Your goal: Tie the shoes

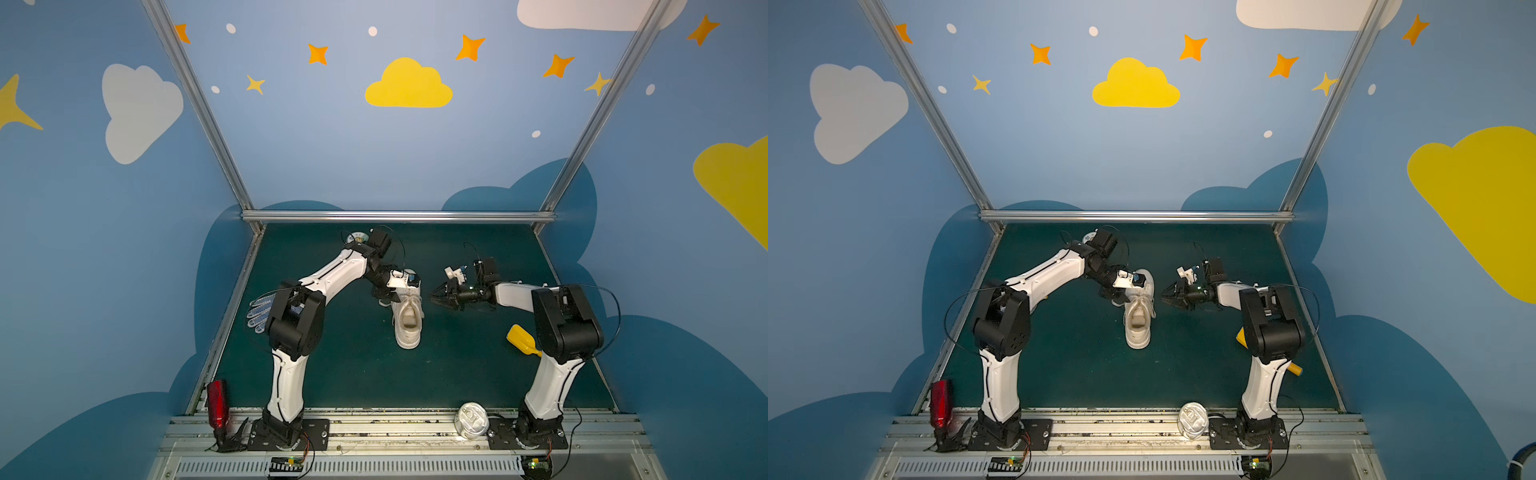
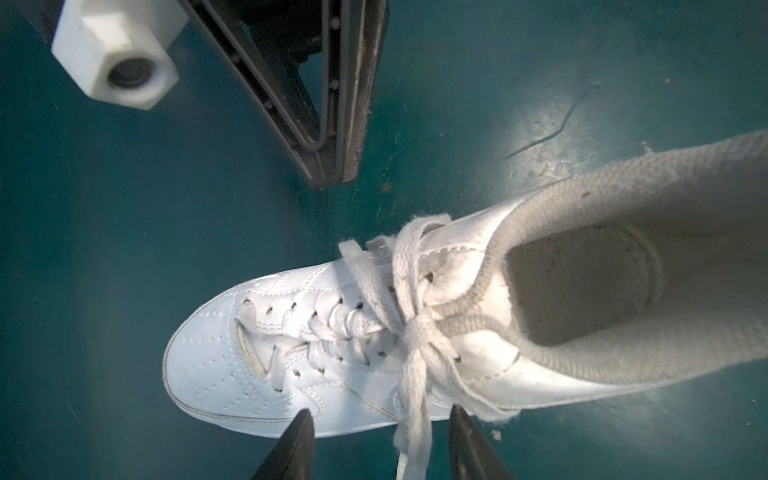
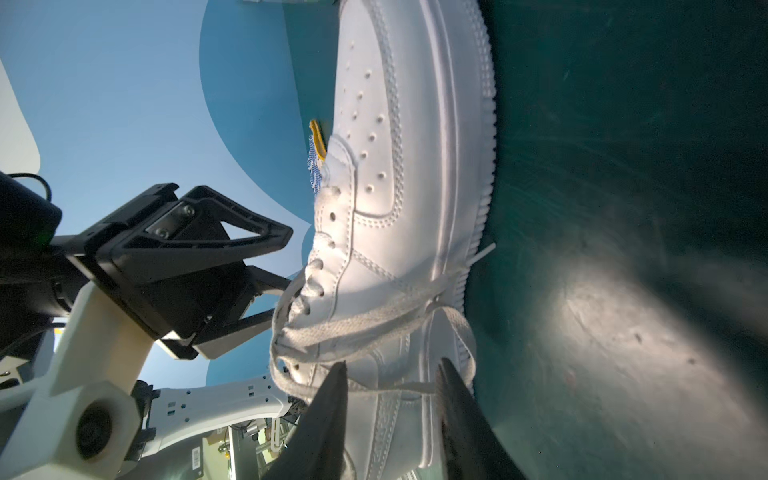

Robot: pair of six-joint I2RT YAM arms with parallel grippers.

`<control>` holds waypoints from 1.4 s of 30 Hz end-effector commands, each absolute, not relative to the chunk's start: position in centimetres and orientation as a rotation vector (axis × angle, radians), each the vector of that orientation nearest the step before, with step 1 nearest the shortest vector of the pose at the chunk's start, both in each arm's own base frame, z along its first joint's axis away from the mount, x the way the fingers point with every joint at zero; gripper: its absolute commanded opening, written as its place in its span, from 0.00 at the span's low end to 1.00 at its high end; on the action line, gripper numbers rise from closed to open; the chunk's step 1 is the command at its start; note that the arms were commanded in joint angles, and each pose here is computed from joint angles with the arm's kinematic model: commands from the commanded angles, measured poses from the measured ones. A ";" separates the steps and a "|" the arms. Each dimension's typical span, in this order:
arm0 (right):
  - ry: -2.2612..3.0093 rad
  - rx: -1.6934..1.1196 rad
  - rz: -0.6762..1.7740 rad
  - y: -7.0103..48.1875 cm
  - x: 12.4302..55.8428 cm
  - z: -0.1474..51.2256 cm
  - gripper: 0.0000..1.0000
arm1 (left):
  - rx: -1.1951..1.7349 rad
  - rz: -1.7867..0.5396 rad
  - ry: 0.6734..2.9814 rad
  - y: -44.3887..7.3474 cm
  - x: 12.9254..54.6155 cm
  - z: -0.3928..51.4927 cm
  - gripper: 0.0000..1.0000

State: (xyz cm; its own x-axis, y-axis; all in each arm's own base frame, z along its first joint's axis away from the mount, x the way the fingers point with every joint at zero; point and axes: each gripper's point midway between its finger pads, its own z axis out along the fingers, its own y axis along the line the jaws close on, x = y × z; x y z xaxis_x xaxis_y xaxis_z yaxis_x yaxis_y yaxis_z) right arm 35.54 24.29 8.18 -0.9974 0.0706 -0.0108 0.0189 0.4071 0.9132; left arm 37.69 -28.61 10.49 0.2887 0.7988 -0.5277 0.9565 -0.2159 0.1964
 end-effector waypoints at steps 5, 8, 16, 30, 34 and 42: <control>2.575 0.037 1.760 26.2 36.5 8.3 0.37 | 2.078 -0.484 1.573 -28.7 37.0 10.9 0.49; 2.584 0.027 1.777 26.7 36.4 8.1 0.37 | 2.081 -0.488 1.575 -28.8 37.0 10.7 0.49; 2.599 0.008 1.810 27.6 36.3 7.6 0.37 | 2.090 -0.498 1.582 -28.9 36.9 10.2 0.49; 2.588 -0.002 1.817 27.8 36.4 8.3 0.00 | 2.095 -0.503 1.583 -29.0 36.8 10.1 0.46; 2.591 -0.007 1.811 27.6 36.2 8.6 0.00 | 2.102 -0.505 1.590 -28.9 36.7 9.8 0.41; 2.580 -0.008 1.769 26.6 36.0 9.4 0.00 | 2.118 -0.529 1.619 -28.8 36.7 9.1 0.35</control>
State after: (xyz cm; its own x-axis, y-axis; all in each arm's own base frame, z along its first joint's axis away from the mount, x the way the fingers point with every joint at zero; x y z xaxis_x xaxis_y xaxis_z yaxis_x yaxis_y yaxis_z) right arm 36.12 26.98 7.68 -0.9994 0.0051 0.0348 0.0343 0.3609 0.9320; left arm 37.31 -28.80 9.24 0.2652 0.8071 -0.5274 0.9642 -0.2246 0.1412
